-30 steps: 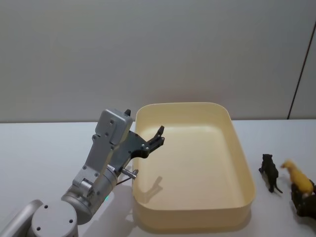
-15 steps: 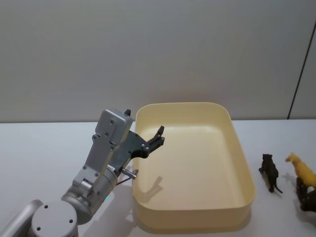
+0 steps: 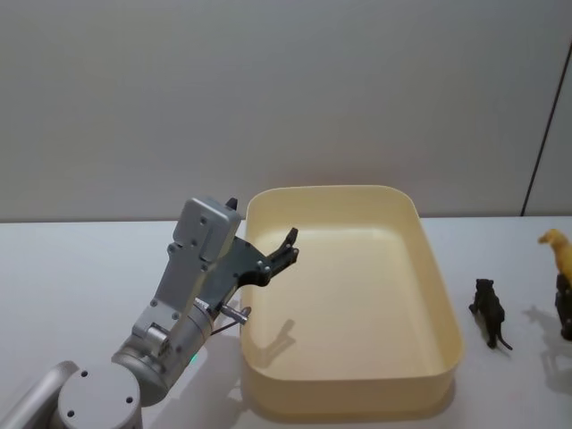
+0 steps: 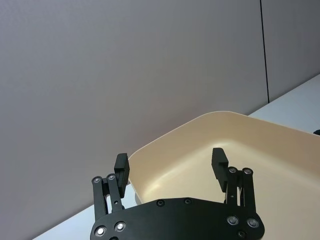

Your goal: Pick up the toy alternately with two hands and place it into the central storage box.

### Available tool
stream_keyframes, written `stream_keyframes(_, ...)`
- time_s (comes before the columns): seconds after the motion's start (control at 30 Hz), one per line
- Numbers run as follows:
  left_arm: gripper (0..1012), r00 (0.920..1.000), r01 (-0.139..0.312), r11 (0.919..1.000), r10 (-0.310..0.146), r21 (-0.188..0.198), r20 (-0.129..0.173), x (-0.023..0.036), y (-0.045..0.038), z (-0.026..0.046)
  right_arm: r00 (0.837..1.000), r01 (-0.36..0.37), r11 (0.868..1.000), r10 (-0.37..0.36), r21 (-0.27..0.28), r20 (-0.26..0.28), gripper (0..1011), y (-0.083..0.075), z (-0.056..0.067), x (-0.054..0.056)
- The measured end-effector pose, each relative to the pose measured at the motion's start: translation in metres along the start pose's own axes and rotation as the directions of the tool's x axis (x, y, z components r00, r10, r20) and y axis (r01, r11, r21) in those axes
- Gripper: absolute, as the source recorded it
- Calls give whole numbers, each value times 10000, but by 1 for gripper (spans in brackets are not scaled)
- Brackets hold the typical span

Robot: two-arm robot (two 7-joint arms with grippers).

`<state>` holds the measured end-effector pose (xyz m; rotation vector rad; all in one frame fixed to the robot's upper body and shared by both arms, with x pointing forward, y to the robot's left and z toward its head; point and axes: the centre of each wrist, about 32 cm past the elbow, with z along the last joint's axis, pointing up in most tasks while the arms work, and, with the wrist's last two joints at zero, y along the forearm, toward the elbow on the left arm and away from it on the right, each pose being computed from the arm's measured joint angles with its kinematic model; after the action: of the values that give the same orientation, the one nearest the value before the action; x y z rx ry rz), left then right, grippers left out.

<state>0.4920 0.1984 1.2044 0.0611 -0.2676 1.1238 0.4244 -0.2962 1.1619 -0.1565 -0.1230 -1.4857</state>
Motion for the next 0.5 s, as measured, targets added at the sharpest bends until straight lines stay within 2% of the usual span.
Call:
stream_keyframes(0.23,1001,10000,0,10000,0,1,0,0,0,0,9988,-485,9960,490,748,-57,322,34,139,6)
stream_keyframes(0.5,1001,10000,0,10000,0,0,0,0,0,0,9909,-1308,9849,1335,1134,-166,322,91,252,-40)
